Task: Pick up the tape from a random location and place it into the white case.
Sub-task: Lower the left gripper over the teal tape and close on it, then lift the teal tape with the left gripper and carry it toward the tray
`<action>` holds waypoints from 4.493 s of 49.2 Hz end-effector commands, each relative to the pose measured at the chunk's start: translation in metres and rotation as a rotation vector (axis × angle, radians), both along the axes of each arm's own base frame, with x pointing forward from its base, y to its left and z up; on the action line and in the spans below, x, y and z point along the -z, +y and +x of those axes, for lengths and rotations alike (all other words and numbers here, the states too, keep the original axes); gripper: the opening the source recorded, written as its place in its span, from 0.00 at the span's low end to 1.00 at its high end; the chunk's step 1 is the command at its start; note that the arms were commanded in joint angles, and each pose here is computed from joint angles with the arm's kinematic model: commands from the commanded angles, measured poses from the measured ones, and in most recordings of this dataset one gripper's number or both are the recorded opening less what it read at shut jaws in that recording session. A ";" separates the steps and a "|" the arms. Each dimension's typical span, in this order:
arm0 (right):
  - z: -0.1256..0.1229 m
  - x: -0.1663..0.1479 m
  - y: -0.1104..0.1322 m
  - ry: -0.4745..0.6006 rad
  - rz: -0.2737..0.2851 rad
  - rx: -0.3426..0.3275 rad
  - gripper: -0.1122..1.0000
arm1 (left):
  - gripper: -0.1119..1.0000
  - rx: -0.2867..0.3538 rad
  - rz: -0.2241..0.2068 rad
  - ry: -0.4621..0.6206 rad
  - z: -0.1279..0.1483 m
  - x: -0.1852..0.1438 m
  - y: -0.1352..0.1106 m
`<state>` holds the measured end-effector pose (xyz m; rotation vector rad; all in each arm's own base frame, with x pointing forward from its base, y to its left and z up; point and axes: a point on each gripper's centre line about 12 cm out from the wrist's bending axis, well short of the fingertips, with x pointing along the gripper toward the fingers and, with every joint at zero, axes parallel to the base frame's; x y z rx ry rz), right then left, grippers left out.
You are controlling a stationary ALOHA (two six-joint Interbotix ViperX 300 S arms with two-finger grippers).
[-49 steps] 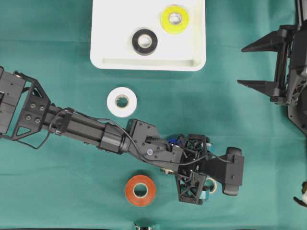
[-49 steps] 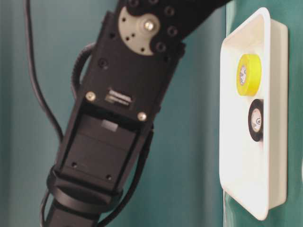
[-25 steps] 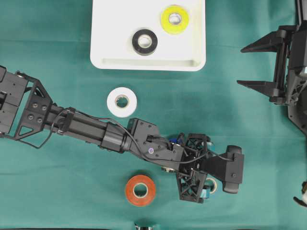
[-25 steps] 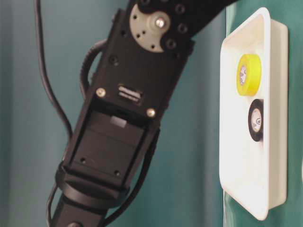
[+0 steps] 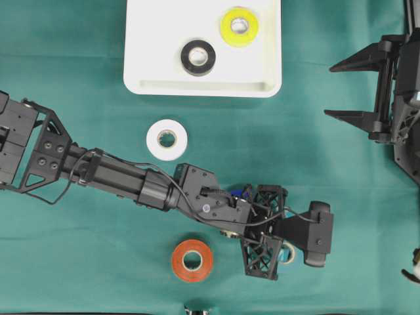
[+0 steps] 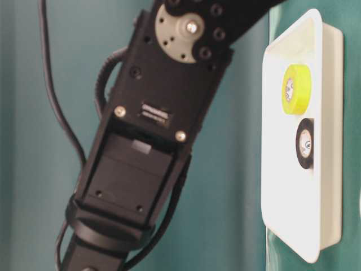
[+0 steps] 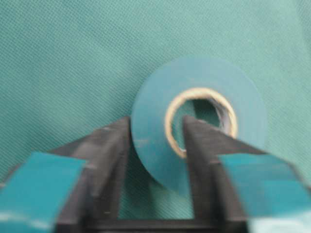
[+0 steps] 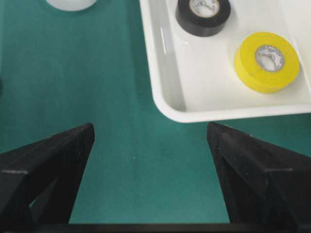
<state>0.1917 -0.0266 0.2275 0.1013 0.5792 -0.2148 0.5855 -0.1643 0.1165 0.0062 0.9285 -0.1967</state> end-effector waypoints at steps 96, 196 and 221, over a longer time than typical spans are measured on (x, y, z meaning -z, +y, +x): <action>0.003 -0.006 0.000 -0.014 -0.001 0.001 0.90 | 0.30 -0.030 -0.020 -0.150 -0.056 -0.212 0.038; 0.004 -0.008 -0.001 -0.021 0.004 0.004 0.90 | 0.30 -0.064 -0.086 -0.174 -0.234 -0.194 0.073; 0.004 -0.008 -0.001 -0.019 0.002 0.004 0.90 | 0.30 -0.078 -0.091 -0.195 -0.237 -0.194 0.079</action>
